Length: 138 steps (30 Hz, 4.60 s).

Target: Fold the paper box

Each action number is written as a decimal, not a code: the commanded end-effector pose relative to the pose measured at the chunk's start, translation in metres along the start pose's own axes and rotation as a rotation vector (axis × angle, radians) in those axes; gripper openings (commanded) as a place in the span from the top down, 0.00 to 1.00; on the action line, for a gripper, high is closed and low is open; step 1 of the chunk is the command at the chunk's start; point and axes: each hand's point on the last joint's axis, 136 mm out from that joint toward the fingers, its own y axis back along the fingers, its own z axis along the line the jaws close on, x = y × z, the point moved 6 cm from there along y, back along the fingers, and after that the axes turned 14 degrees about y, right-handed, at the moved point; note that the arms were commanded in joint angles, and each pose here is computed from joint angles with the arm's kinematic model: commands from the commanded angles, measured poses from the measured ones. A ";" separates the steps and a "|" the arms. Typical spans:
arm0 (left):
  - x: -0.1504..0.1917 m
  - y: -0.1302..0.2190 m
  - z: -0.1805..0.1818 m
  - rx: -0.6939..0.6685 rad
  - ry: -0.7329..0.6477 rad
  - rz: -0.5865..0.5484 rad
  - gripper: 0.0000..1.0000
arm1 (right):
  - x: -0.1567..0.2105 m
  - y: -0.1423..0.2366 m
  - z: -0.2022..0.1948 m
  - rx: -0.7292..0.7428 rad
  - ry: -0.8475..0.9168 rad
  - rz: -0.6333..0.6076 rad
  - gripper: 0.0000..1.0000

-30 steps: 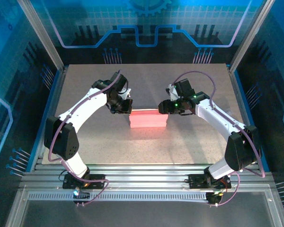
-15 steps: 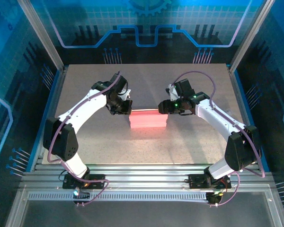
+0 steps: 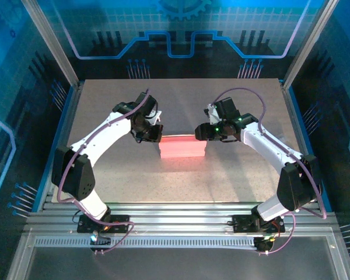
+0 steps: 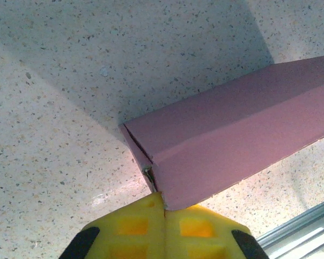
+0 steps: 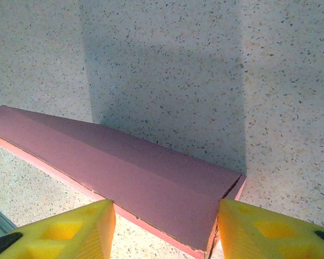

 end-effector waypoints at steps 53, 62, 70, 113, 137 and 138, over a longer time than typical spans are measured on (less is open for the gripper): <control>0.034 -0.013 -0.031 -0.047 0.029 -0.019 0.99 | 0.034 0.030 -0.012 0.222 -0.154 -0.193 0.42; 0.043 -0.007 -0.036 0.011 0.055 -0.025 0.85 | 0.047 0.024 -0.015 0.244 -0.161 -0.211 0.43; 0.052 0.016 -0.040 0.079 0.059 -0.038 0.72 | 0.056 0.017 -0.016 0.232 -0.157 -0.202 0.44; 0.034 -0.027 -0.031 0.262 0.117 0.000 0.73 | 0.068 0.012 -0.011 0.200 -0.139 -0.185 0.45; 0.036 -0.027 -0.029 0.261 0.125 -0.005 0.74 | 0.025 0.061 0.001 -0.311 -0.179 -0.191 0.35; 0.036 -0.027 -0.029 0.259 0.125 -0.004 0.74 | 0.024 0.059 0.002 -0.325 -0.183 -0.185 0.35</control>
